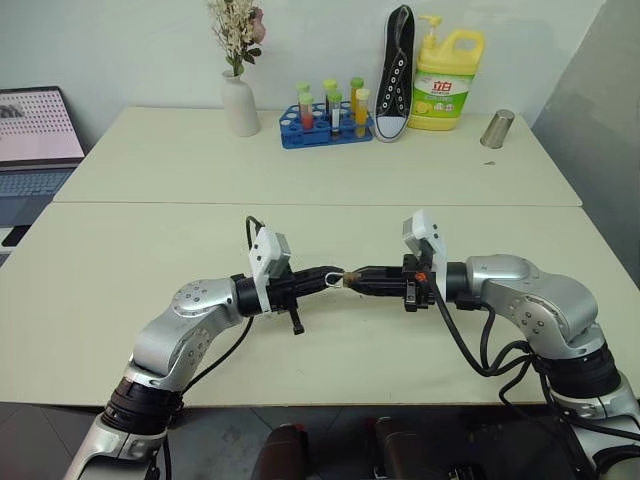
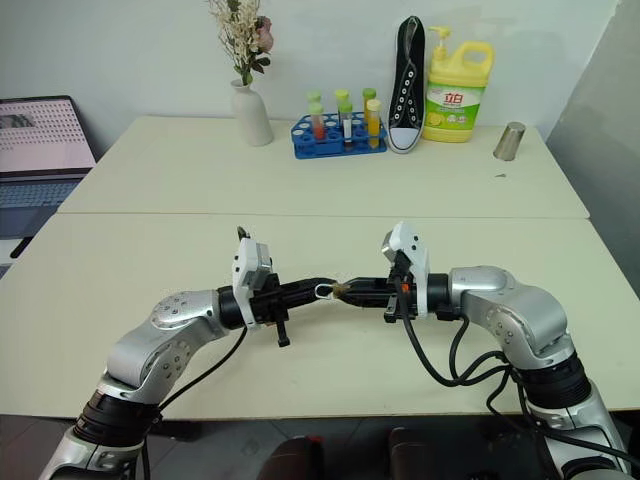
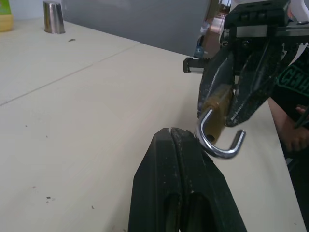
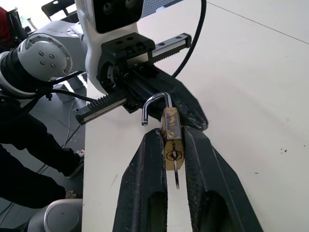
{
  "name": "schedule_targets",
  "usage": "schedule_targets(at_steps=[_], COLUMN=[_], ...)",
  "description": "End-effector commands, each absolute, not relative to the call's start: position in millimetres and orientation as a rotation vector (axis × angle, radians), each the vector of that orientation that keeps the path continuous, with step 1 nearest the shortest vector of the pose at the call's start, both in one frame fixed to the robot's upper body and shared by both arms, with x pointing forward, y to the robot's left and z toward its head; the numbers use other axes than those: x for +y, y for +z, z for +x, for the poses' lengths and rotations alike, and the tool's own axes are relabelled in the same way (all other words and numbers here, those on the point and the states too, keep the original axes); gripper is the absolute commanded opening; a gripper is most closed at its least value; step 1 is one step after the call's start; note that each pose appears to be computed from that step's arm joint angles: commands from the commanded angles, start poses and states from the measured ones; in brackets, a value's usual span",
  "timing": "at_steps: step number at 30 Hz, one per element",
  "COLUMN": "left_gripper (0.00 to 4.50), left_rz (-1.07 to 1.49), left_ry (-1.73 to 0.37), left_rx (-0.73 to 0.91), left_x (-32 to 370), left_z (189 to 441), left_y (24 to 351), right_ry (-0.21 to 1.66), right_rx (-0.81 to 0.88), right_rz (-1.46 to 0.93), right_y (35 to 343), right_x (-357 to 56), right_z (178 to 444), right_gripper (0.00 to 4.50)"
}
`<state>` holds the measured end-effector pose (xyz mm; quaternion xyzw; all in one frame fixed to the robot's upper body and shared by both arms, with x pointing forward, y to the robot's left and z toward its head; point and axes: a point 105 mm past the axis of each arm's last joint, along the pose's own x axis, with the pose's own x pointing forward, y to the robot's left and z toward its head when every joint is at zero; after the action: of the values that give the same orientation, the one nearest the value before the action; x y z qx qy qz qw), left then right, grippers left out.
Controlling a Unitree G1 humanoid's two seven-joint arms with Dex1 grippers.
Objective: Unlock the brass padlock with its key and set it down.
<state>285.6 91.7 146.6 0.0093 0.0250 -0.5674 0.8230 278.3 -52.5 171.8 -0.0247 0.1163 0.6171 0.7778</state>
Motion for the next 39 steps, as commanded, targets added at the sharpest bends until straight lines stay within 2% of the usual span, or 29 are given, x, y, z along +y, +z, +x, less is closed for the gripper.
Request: schedule_targets(at_steps=[1, 15, 22, 39], left_gripper=[0.0, 0.0, 0.0, 0.0], left_rz=[0.016, -0.054, -0.098, -0.035], left_ry=[-1.235, -1.309, -1.28, -1.244], left_rx=[0.015, 0.076, 0.067, 0.044], left_x=[90.2, 93.6, 95.9, 95.3], left_z=[278.5, 258.6, 263.6, 271.3], left_y=[159.3, 172.5, 183.2, 182.6], right_ry=[1.338, 1.323, 1.331, 1.347], right_rx=[0.195, 0.205, 0.211, 0.221], right_rz=[-0.066, -0.074, -0.077, -0.076], right_y=[183.1, 179.7, 177.3, 176.4], right_x=[-53.2, -55.9, -55.0, -54.4], right_z=[278.4, 281.0, 279.9, 276.4], right_gripper=[0.14, 0.14, 0.14, 0.14])
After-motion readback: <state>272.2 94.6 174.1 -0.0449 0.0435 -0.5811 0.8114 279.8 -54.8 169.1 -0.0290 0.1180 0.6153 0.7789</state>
